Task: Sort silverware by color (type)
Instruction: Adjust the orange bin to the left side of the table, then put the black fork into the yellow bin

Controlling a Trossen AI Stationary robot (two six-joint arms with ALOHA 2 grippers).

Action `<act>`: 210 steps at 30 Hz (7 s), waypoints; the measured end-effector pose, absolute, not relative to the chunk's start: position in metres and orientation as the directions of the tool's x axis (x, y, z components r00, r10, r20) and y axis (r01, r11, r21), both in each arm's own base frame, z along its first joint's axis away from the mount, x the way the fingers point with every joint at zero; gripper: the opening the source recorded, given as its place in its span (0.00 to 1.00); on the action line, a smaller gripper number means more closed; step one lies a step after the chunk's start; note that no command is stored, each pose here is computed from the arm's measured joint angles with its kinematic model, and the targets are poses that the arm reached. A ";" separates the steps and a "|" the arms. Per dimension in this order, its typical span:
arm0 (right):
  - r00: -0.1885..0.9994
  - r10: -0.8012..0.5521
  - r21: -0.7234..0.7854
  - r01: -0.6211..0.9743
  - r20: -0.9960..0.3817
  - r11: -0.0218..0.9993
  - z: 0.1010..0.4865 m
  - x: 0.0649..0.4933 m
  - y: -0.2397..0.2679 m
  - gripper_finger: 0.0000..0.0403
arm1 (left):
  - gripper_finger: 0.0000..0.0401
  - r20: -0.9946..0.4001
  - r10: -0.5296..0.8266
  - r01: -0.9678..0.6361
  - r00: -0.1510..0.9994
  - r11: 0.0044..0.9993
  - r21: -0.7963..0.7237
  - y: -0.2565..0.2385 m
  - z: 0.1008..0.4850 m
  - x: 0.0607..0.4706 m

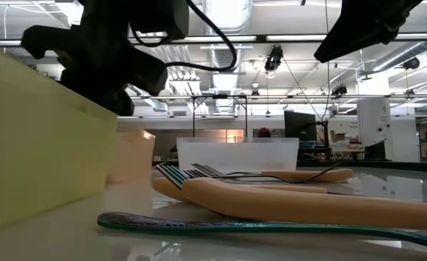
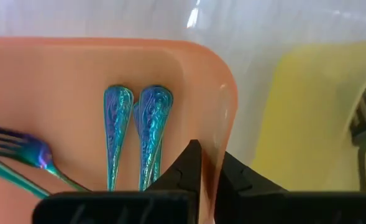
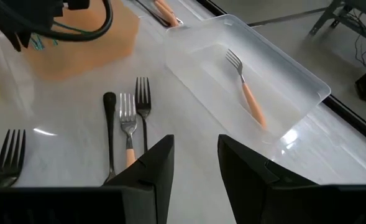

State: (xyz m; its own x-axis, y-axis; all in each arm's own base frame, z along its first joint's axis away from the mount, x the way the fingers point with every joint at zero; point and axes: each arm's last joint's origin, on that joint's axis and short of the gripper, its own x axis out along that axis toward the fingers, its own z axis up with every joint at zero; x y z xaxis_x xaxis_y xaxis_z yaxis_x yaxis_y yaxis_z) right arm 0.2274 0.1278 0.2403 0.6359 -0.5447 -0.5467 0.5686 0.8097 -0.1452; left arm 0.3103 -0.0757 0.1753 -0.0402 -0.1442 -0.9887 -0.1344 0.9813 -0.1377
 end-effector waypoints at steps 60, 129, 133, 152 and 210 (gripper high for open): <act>-0.219 0.371 0.178 0.595 -0.902 0.784 0.159 0.196 0.219 0.29 | 0.23 -0.760 -0.358 0.371 0.542 0.914 -0.165 -0.146 0.272 0.370; 0.784 -0.419 -0.180 0.380 -0.459 0.908 0.255 0.277 0.114 0.02 | 0.23 -0.311 0.638 -0.556 0.705 0.769 0.316 -0.170 0.288 0.354; 0.794 -0.470 -0.247 0.402 -0.385 0.882 0.262 0.283 0.108 0.02 | 0.23 -0.121 0.778 -0.721 0.616 0.620 0.310 -0.176 0.296 0.346; 0.794 -0.555 -0.293 0.485 -0.246 0.824 0.281 0.306 0.069 0.02 | 0.23 -0.292 0.807 -0.629 0.513 0.585 0.511 -0.106 0.262 0.368; 0.751 -0.633 -0.365 0.544 -0.190 0.755 0.276 0.333 0.022 0.02 | 0.07 0.183 0.415 -0.422 0.891 0.907 0.000 0.007 0.281 0.319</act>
State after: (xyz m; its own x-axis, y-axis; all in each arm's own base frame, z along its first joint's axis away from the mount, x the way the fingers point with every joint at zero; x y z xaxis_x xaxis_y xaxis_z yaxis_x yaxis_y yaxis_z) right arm 0.3333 0.0221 0.2758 0.7507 -0.6326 -0.1905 0.5438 0.7554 -0.3655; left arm 0.3192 0.0071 0.2812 0.8912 0.4148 0.1834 -0.4220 0.9066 0.0002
